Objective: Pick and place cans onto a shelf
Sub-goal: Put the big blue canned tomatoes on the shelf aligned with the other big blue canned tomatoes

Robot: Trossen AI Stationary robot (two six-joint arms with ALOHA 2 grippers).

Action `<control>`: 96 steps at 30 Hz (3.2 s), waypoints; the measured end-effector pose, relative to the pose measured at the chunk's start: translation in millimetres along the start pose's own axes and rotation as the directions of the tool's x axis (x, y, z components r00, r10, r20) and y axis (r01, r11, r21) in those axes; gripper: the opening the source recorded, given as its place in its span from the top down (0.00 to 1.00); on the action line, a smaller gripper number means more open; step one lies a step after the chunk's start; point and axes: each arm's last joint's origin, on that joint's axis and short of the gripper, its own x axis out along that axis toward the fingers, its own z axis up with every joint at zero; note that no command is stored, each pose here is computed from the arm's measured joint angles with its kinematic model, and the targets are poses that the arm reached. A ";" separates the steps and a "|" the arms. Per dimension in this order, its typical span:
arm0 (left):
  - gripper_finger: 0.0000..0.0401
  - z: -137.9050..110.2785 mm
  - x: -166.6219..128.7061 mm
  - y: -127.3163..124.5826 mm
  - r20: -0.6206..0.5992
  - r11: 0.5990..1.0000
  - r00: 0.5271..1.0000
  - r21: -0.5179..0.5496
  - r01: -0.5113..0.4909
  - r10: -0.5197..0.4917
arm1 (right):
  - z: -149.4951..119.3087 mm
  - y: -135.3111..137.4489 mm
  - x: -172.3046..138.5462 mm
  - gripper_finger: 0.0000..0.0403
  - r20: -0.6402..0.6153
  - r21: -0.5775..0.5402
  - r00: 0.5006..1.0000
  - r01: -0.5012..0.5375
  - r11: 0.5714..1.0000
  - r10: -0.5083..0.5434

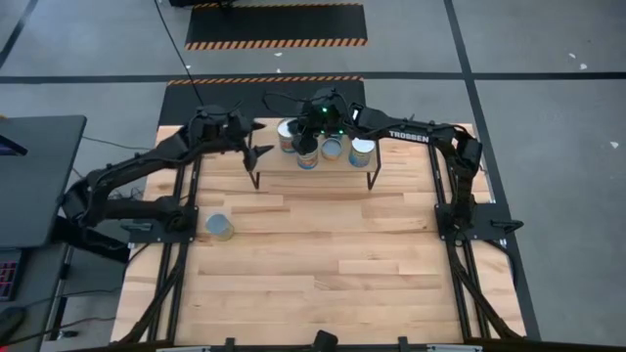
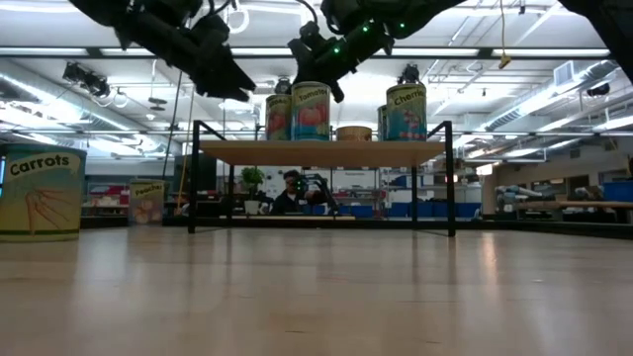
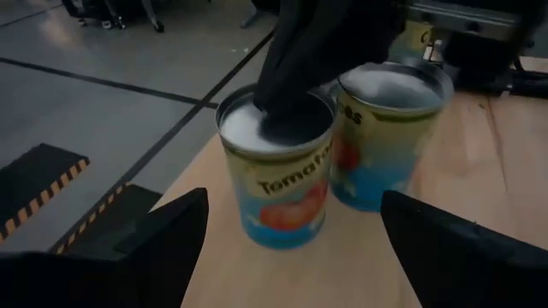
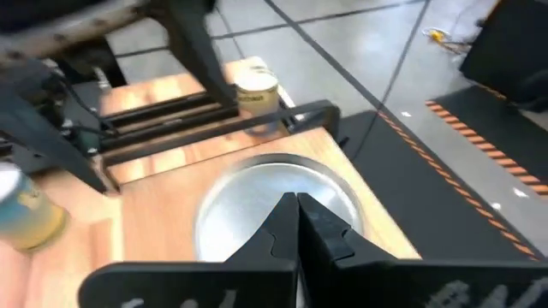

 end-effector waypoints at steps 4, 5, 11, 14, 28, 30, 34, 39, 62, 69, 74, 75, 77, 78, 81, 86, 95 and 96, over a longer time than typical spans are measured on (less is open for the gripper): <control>0.12 2.5 -12.2 -2.0 0.008 1.000 1.000 0.001 -0.003 0.003 | -0.2 -1.0 0.0 0.99 -0.002 -0.005 1.000 0.027 1.000 -0.027; 0.12 3.1 -14.0 -2.3 0.012 1.000 1.000 -0.002 -0.004 0.004 | -0.3 -1.9 0.0 0.99 -0.003 -0.009 0.999 0.037 0.999 -0.037; 0.12 2.2 -18.7 -3.4 -0.001 1.000 1.000 -0.007 -0.002 0.002 | -0.1 -4.9 -2.3 0.99 -0.013 -0.020 0.998 0.064 0.998 -0.064; 0.12 1.3 -18.7 -3.5 -0.011 1.000 1.000 -0.010 0.000 0.000 | 0.1 -7.1 -6.5 0.99 -0.031 -0.019 0.997 0.073 0.997 -0.074; 0.12 1.4 -18.3 -3.4 -0.009 1.000 1.000 -0.030 0.000 0.000 | 11.5 7.3 -13.2 0.99 0.052 -0.065 0.998 -0.038 0.997 0.041; 0.12 1.4 -18.1 -3.4 -0.009 0.999 1.000 -0.035 0.000 0.000 | 13.0 10.8 -13.2 1.00 0.067 -0.092 0.998 0.016 0.996 -0.010; 0.12 1.4 -18.1 -3.4 -0.009 0.999 1.000 -0.054 -0.001 0.000 | 46.6 14.3 -29.2 1.00 0.139 -0.105 0.989 0.056 0.993 -0.041; 0.12 1.5 -18.2 -3.2 -0.008 0.999 1.000 -0.054 -0.001 0.001 | 73.5 13.3 -44.7 1.00 0.106 -0.088 0.994 0.050 0.995 -0.041; 0.12 -6.5 -18.6 -3.4 -0.099 0.997 0.995 -0.066 -0.040 0.034 | 30.9 1.6 16.0 1.00 -0.175 -0.054 0.985 -0.008 0.998 -0.002; 0.12 -6.4 -18.6 -3.4 -0.097 0.997 0.995 -0.066 -0.040 0.034 | 29.8 -0.5 9.8 1.00 -0.213 -0.068 0.976 0.029 0.997 -0.043; 0.12 -6.4 -18.6 -3.4 -0.098 0.997 0.995 -0.067 -0.040 0.033 | 28.6 -5.4 7.3 1.00 -0.235 -0.084 0.967 0.076 0.994 -0.094; 0.12 -6.4 -18.6 -3.4 -0.098 0.997 0.995 -0.067 -0.040 0.033 | 28.5 -6.3 7.3 1.00 -0.236 -0.089 0.966 0.089 0.992 -0.108; 0.12 -6.6 -18.6 -3.4 -0.100 0.997 0.994 -0.067 -0.040 0.033 | 28.6 -9.4 5.6 1.00 -0.241 -0.100 0.961 0.112 0.989 -0.134; 0.12 -6.8 -18.6 -3.4 -0.102 0.997 0.994 -0.067 -0.040 0.033 | 28.6 -10.7 3.7 1.00 -0.249 -0.102 0.958 0.121 0.987 -0.143; 0.12 -6.9 -18.6 -3.5 -0.102 0.997 0.994 -0.068 -0.040 0.033 | 29.5 -14.4 -2.0 1.00 -0.263 -0.106 0.952 0.132 0.986 -0.156; 0.12 -6.9 -18.6 -3.6 -0.102 0.996 0.994 -0.078 -0.036 0.028 | 32.1 -17.8 -10.4 1.00 -0.271 -0.102 0.946 0.154 0.983 -0.177; 0.12 -6.8 -18.6 -4.2 -0.098 0.995 0.995 -0.095 -0.019 0.010 | 30.3 -17.1 -16.1 1.00 -0.309 -0.106 0.930 0.176 0.979 -0.201; 0.12 -6.7 -18.6 -4.2 -0.098 0.995 0.995 -0.094 -0.019 0.010 | 30.5 -16.6 -17.2 1.00 -0.311 -0.108 0.929 0.177 0.978 -0.202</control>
